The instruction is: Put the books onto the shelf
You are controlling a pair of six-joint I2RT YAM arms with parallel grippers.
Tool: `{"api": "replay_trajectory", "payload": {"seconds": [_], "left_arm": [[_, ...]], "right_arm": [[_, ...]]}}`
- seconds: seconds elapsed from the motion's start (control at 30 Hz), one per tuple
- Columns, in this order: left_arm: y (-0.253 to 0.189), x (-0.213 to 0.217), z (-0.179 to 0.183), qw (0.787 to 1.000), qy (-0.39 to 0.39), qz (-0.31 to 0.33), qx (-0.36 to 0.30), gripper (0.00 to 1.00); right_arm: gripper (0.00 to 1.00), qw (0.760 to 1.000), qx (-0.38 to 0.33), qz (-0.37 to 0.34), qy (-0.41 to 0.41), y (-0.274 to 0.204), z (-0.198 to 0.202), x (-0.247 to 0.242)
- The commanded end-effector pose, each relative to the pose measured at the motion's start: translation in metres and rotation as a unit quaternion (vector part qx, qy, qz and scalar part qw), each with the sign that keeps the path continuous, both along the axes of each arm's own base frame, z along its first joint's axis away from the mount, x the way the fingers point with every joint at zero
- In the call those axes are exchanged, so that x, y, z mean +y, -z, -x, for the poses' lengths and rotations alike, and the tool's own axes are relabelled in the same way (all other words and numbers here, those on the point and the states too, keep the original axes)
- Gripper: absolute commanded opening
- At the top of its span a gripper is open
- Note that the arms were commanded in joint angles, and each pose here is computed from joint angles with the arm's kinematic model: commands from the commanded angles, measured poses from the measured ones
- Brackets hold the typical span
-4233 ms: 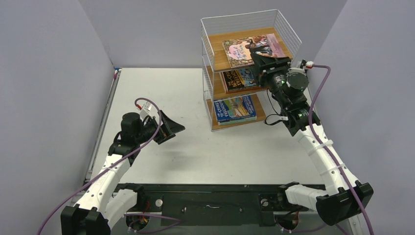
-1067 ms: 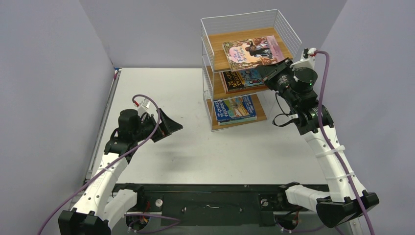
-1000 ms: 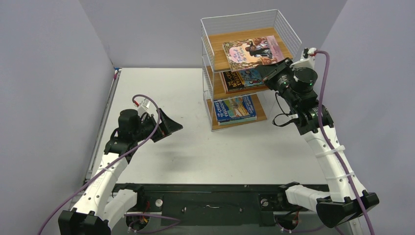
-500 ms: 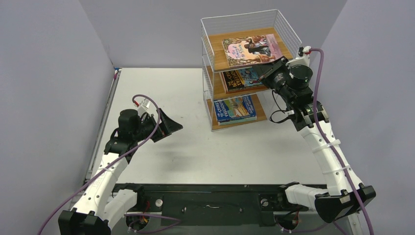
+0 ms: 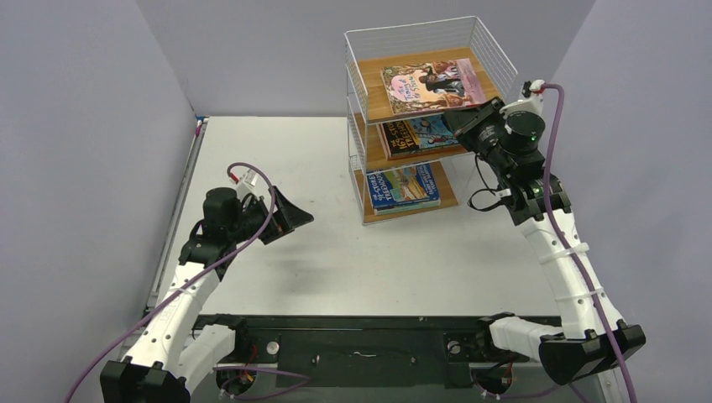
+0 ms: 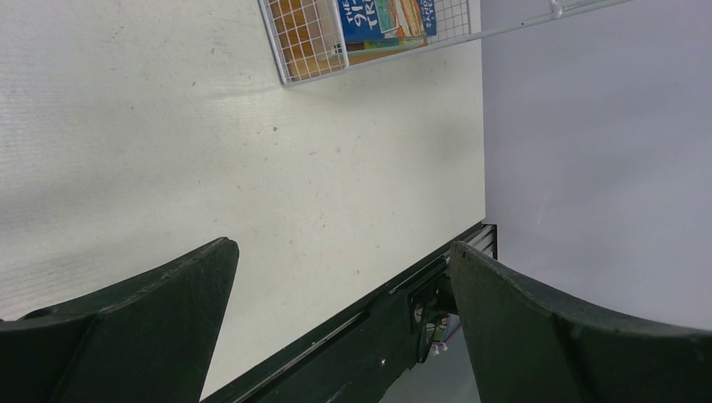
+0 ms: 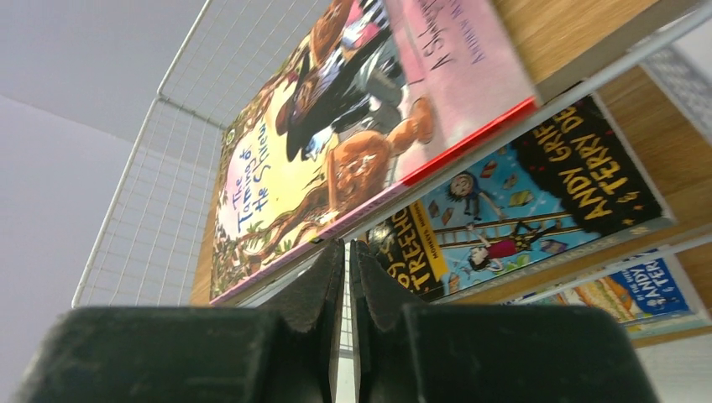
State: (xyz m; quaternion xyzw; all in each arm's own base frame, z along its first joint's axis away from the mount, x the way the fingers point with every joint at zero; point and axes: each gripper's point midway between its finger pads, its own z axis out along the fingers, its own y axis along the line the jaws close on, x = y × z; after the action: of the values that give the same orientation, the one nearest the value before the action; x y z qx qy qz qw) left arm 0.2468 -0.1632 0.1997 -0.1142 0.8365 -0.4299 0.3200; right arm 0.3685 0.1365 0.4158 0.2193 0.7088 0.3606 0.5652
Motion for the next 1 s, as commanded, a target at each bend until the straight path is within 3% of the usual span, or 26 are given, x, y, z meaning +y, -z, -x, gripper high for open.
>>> {"api": "replay_trajectory", "payload": {"seconds": [0.0, 0.97], "left_arm": [[-0.005, 0.001, -0.004, 1.0, 0.0, 0.004, -0.021, 0.96], [-0.005, 0.0, -0.005, 1.0, 0.002, 0.006, -0.021, 0.96]], "right_arm": [[0.04, 0.998, -0.048, 0.006, 0.038, -0.037, 0.012, -0.029], [0.04, 0.997, -0.044, 0.003, 0.066, -0.037, 0.005, -0.052]]}}
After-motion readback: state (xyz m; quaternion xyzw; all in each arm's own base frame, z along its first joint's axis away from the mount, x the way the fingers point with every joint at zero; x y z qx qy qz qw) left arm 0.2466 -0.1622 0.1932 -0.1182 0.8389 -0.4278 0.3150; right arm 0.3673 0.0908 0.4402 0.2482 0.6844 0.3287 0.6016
